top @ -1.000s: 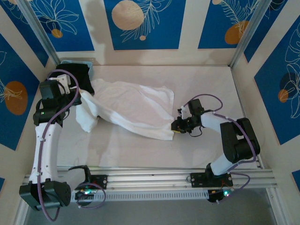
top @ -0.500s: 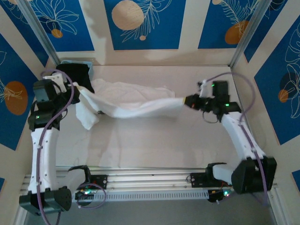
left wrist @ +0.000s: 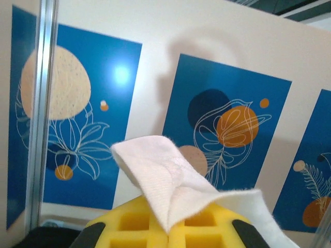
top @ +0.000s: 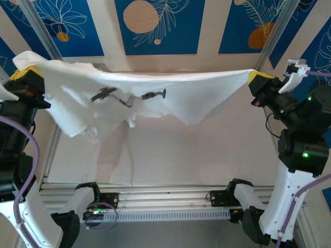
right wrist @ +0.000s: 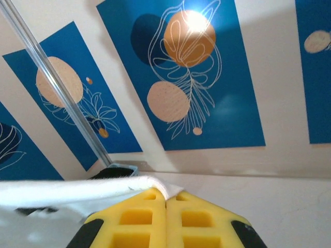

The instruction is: Fold the inside-out t-shirt

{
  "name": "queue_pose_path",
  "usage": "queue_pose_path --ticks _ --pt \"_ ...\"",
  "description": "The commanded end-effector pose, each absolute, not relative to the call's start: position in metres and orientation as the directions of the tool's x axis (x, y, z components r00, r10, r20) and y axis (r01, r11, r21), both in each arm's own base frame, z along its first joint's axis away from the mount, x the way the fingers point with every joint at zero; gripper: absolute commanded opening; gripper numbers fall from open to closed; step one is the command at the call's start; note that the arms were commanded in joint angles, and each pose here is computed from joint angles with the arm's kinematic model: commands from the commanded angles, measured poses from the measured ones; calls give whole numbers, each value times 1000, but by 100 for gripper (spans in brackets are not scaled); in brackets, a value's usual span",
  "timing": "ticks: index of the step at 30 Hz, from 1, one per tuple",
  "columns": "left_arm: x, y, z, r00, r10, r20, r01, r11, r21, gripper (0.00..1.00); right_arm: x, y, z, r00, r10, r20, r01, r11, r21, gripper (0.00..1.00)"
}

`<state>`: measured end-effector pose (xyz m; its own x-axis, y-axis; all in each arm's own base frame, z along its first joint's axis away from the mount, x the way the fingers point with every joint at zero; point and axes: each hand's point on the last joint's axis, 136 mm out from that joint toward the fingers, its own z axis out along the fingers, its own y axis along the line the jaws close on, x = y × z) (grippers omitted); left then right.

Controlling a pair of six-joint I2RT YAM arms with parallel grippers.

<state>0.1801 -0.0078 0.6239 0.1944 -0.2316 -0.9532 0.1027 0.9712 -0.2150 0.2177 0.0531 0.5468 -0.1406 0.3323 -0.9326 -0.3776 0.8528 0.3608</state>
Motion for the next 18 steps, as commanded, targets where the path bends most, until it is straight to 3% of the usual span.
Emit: queue_pose_path --ticks 1,9,13,18 --pt "230 5 587 69 -210 -975 44 977 -208 0 237 37 526 -197 346 -918 -286 875 391 0" --pt "373 11 483 -209 -250 -945 32 965 -262 0 348 39 466 -358 392 -848 -295 814 501 0" --pt "406 14 495 -180 -273 -945 37 958 -284 0 388 36 468 -351 368 -861 -297 828 475 0" --pt "398 9 537 -85 -286 -954 88 952 -294 0 396 35 488 -310 340 -888 -315 844 434 0"
